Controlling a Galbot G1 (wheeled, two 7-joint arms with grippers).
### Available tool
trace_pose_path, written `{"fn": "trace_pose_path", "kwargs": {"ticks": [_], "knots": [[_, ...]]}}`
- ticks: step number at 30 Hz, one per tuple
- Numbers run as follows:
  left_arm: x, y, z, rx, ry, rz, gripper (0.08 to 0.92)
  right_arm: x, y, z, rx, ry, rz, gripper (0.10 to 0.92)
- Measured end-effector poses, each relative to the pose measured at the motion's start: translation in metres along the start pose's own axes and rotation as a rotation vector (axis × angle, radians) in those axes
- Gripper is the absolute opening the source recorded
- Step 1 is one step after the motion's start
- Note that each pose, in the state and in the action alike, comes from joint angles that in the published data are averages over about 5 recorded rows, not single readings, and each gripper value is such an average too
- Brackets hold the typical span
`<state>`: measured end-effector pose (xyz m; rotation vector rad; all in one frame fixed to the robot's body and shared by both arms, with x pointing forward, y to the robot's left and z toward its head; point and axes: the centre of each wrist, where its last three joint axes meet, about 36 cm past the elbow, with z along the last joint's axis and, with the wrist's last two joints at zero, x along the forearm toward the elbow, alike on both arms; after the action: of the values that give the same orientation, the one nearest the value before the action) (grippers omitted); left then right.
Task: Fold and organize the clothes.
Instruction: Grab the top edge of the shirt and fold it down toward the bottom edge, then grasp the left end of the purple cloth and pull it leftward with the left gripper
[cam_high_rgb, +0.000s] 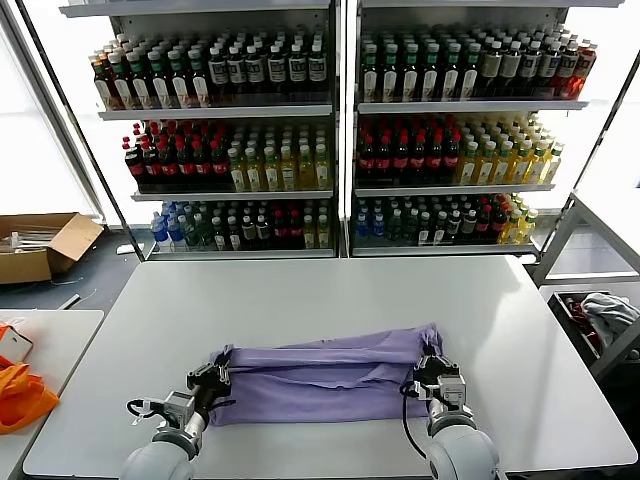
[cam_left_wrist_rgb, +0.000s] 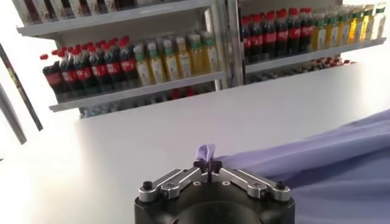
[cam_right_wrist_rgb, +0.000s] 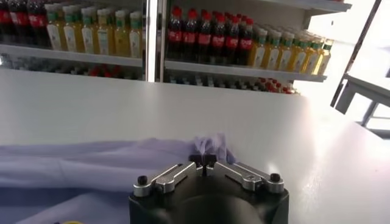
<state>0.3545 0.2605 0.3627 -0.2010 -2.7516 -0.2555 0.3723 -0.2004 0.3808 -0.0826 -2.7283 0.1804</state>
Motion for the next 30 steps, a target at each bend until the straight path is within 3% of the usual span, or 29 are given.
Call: {"fn": "trace_pose_path", "kwargs": {"ticks": [8,11,24,30], "knots": [[0.003,-0.002,0.002,-0.022,0.003,-0.012,0.296,0.007,0.003,0.007,0.011,0.003,0.003,0.111],[0.002,0.0,0.0,-0.028,-0.003,-0.023,0.383,0.011,0.002,0.007,0.019,0.001,0.011,0.148],[0.014,0.0,-0.013,-0.002,-0.027,-0.091,0.759,0.027,-0.016,-0.007,0.027,-0.053,0.059,0.52],[0.019,-0.005,-0.015,0.052,-0.014,-0.134,0.821,0.04,-0.024,-0.023,-0.002,-0.1,0.069,0.693]]}}
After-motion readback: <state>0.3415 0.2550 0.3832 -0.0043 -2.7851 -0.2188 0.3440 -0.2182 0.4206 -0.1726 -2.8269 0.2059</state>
